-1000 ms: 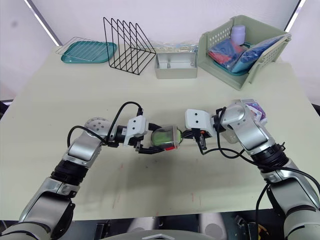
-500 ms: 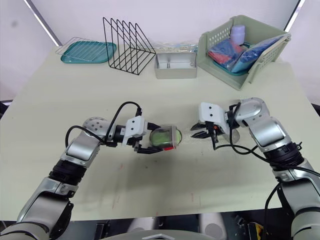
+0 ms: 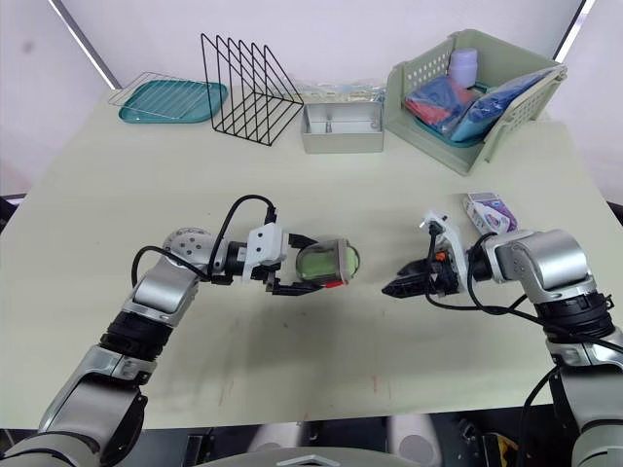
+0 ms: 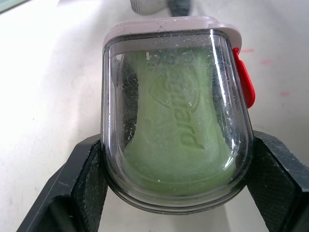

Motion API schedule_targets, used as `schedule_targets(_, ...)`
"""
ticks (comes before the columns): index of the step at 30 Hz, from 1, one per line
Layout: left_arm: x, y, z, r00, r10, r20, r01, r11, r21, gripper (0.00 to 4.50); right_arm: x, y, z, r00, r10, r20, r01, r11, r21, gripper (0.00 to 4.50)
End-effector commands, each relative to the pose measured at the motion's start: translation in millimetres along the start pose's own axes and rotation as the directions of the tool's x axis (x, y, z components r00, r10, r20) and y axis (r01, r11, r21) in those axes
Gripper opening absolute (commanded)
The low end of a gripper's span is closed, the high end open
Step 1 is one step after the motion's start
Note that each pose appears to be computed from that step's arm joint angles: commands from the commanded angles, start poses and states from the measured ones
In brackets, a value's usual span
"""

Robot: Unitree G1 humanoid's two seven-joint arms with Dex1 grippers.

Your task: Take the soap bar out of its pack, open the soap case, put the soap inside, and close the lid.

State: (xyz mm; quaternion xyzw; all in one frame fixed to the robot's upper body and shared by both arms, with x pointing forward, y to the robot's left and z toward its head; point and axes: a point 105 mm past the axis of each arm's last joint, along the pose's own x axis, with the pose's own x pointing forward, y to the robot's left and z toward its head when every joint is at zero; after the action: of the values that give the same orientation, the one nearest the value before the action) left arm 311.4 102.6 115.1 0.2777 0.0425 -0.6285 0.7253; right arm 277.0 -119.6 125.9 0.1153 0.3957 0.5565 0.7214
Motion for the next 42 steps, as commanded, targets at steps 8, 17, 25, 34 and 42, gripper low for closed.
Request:
schedule_targets(8, -1.3, 0.0, 19.7, 0.997, 0.028, 0.067, -0.033, 0.997, 0.069, 3.44, 15.3, 16.9, 18.8, 0.979, 0.122, 0.166, -0.152, 0.971, 0.184, 4.45)
schedule_targets(17, 2.3, -0.3, 25.0, 0.997, 0.021, 0.079, -0.028, 0.996, 0.08, 3.44, 38.3, 22.4, 33.6, 0.97, 0.137, 0.2, -0.179, 0.96, 0.213, 4.45)
schedule_targets(25, 5.7, 1.1, 28.5, 0.996, 0.026, 0.088, -0.034, 0.995, 0.089, 3.44, 51.9, 27.1, 39.0, 0.968, 0.148, 0.205, -0.194, 0.953, 0.231, 4.45)
schedule_targets(34, 6.6, 0.6, 29.2, 0.996, 0.021, 0.09, -0.03, 0.995, 0.091, 3.44, 56.6, 28.3, 42.3, 0.968, 0.149, 0.202, -0.198, 0.949, 0.247, 4.45)
schedule_targets(42, 6.8, 0.0, 27.8, 0.996, 0.02, 0.087, -0.028, 0.996, 0.088, 3.44, 57.1, 28.4, 35.6, 0.973, 0.153, 0.17, -0.194, 0.947, 0.258, 3.93)
